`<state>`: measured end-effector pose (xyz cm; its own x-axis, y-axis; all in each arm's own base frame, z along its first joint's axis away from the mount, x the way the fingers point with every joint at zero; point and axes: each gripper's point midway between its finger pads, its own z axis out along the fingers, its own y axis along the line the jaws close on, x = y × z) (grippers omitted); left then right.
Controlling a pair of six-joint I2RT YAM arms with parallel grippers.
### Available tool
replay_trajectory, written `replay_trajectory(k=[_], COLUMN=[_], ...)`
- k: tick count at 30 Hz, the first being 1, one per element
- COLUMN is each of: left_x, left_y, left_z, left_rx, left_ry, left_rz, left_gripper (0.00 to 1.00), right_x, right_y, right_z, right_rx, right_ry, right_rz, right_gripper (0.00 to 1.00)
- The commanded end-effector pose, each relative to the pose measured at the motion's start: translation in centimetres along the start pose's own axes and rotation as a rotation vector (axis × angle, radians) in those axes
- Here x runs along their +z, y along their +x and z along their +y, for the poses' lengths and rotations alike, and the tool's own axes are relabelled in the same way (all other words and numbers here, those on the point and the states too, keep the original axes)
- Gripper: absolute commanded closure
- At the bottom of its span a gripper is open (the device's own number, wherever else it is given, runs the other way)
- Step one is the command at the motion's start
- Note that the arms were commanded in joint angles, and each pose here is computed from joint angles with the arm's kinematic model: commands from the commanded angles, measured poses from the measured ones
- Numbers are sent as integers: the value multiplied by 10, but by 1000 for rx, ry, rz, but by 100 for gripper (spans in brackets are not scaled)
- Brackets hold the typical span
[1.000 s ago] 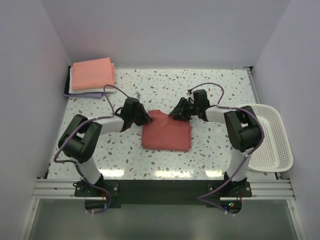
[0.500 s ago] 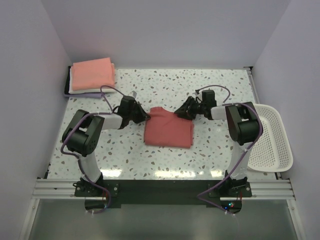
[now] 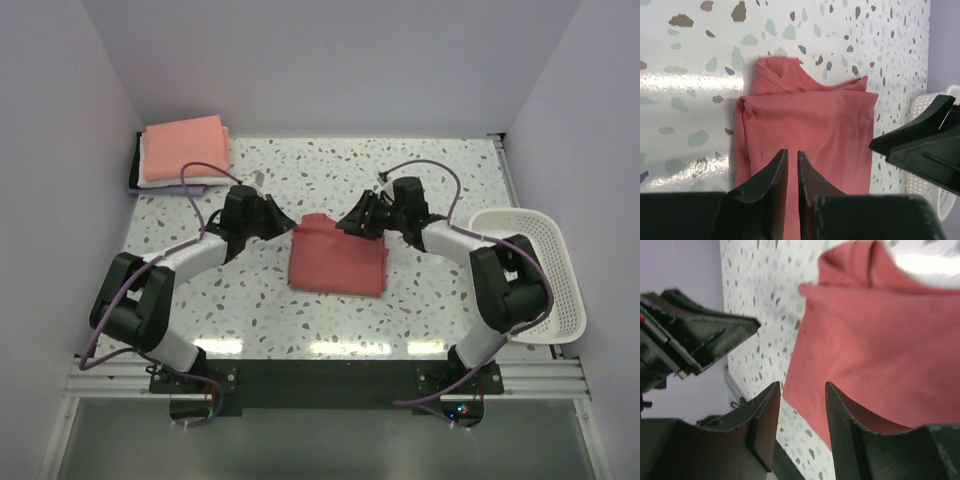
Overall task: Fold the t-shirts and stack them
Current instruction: Fold the tshirt
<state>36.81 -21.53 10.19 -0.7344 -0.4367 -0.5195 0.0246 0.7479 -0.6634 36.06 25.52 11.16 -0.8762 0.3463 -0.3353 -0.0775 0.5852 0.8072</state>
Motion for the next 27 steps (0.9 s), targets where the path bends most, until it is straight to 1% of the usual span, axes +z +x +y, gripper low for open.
replay_trajectory(k=[1,2,3,7,8,11,12,14,15,18,20,23,24,27], left_x=[-11,-13,-15,-20,-20,-22,-22,-22,-22,-21,-18,-12,-7,-1], left_y=[23,29,31,47,52,60,62,66,67,69,70,63,66,67], left_z=[15,18,20,30,33,35,35,37,38,39,40,39,44,49], left_rx=[14,15,28,32,32,24,23,25,33,47,57,70,71,67], left_ry=[-20,-23,-24,-36,-37,-24,-21,-22,-24,-27,-36,-45,-63,-92], left_rz=[69,86,91,129,144,168,174,187,195,220,237,235,255,285], left_gripper=[81,79,75,64,62,52,46,41,37,31,29,28,29,30], right_x=[8,10,14,24,26,27,28,28,27,23,19,10,7,-6], right_y=[38,51,66,105,119,133,134,133,130,118,110,97,96,80], right_z=[10,7,11,-4,-21,-45,-46,-44,-40,-23,-13,11,15,38], right_rx=[-12,-8,-13,-7,12,38,36,39,33,-1,-23,-54,-56,-102], right_ry=[-28,-25,-35,-28,9,55,53,47,37,19,16,-16,-16,-42], right_rz=[43,66,96,163,191,210,212,211,204,178,168,140,140,85], right_gripper=[55,55,55,55,55,56,56,56,56,56,55,55,55,55])
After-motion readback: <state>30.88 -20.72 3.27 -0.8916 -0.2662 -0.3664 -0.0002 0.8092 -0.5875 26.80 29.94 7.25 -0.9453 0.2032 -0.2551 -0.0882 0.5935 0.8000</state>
